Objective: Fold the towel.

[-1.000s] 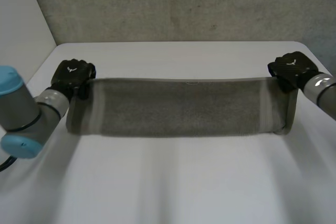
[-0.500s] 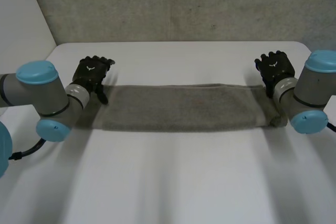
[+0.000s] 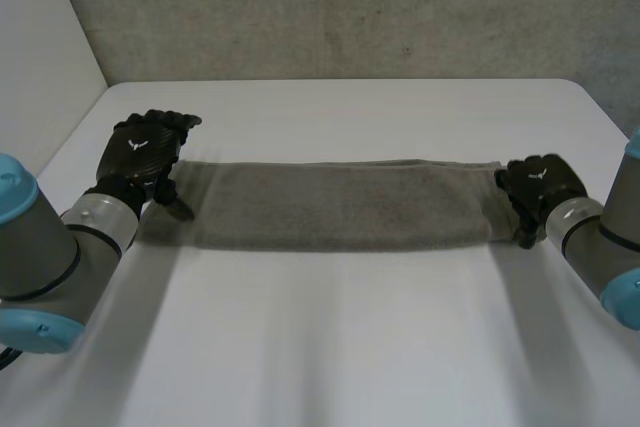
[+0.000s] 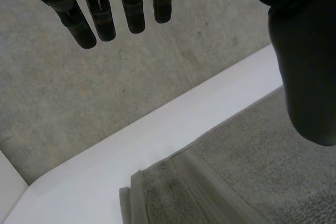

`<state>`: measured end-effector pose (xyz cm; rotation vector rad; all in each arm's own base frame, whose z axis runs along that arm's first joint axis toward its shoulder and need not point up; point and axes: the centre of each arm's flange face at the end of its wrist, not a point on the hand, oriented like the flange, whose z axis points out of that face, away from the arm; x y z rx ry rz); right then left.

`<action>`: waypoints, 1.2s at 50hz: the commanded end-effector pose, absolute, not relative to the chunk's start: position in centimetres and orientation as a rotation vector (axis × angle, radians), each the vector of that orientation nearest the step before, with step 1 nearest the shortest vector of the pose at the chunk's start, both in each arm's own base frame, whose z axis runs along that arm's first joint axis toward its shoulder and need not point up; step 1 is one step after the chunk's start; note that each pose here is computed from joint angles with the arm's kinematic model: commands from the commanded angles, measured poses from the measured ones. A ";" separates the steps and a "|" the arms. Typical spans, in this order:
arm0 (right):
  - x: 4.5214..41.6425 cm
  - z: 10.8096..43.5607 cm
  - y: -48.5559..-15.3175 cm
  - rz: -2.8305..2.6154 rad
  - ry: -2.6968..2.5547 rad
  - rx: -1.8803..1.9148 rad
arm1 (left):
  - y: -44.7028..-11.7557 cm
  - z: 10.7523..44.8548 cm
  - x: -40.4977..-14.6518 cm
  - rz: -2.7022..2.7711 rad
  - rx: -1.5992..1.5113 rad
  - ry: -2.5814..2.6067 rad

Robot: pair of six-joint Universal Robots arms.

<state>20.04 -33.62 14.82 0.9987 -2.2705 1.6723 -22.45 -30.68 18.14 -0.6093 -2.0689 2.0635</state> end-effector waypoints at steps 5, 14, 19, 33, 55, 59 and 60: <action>19.5 11.5 -35.6 1.687 -2.307 1.022 | -30.6 17.6 -22.2 2.061 -0.568 -2.058; 17.7 11.3 -37.6 1.720 -2.245 0.933 | -30.7 17.7 -22.1 2.073 -0.564 -2.051; 15.1 12.1 -38.9 1.694 -2.225 0.833 | -30.6 17.7 -22.2 2.070 -0.566 -2.051; 9.0 20.2 -42.3 1.636 -1.850 0.843 | -30.5 17.7 -22.3 2.069 -0.569 -2.049; 41.6 15.6 -23.8 2.136 -1.410 1.839 | -30.3 17.7 -22.5 2.063 -0.576 -2.045; 42.1 13.0 -22.4 2.058 -1.437 1.890 | -30.1 17.4 -22.5 2.053 -0.582 -2.050; 42.1 13.0 -22.4 2.057 -1.437 1.890 | -30.1 17.4 -22.5 2.053 -0.582 -2.050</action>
